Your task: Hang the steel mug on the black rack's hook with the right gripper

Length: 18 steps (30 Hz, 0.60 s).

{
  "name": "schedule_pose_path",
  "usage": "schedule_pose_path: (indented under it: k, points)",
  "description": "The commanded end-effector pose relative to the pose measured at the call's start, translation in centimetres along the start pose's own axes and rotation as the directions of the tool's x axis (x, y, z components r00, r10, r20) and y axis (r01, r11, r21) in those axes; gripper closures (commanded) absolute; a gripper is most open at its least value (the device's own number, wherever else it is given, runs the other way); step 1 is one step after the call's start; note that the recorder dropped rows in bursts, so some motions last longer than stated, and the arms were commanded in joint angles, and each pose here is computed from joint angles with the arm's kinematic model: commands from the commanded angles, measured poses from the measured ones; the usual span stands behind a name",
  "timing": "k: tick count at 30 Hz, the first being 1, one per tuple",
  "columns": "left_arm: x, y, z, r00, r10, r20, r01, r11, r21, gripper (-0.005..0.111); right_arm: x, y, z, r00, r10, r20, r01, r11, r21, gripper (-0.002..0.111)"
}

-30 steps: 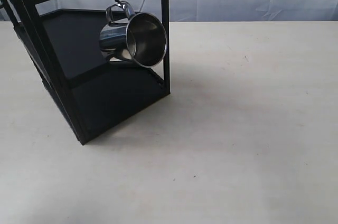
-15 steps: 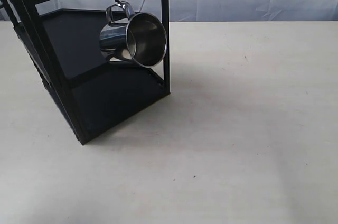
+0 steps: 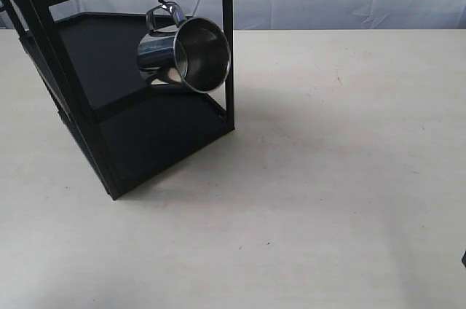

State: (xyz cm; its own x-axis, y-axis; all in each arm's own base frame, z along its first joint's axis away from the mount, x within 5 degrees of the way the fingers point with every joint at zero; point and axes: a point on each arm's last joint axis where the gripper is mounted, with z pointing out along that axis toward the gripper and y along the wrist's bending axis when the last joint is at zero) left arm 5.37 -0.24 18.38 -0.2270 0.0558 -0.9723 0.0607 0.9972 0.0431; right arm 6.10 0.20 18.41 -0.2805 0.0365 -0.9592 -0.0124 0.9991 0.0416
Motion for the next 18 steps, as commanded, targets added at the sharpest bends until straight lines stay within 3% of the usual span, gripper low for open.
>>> schedule_pose_path:
  k: [1, 18]
  points:
    - [-0.12, -0.01, 0.02, 1.000, -0.002, 0.006, 0.002, 1.000, 0.002, 0.107, 0.29, -0.05, 0.00, 1.000, 0.000, -0.016, 0.000, 1.000, 0.007, 0.109]
    - [-0.12, -0.01, 0.02, 1.000, -0.002, 0.006, 0.002, 1.000, 0.002, 0.107, 0.30, -0.04, 0.00, 1.000, 0.003, -0.016, -0.003, 1.000, 0.006, 0.109]
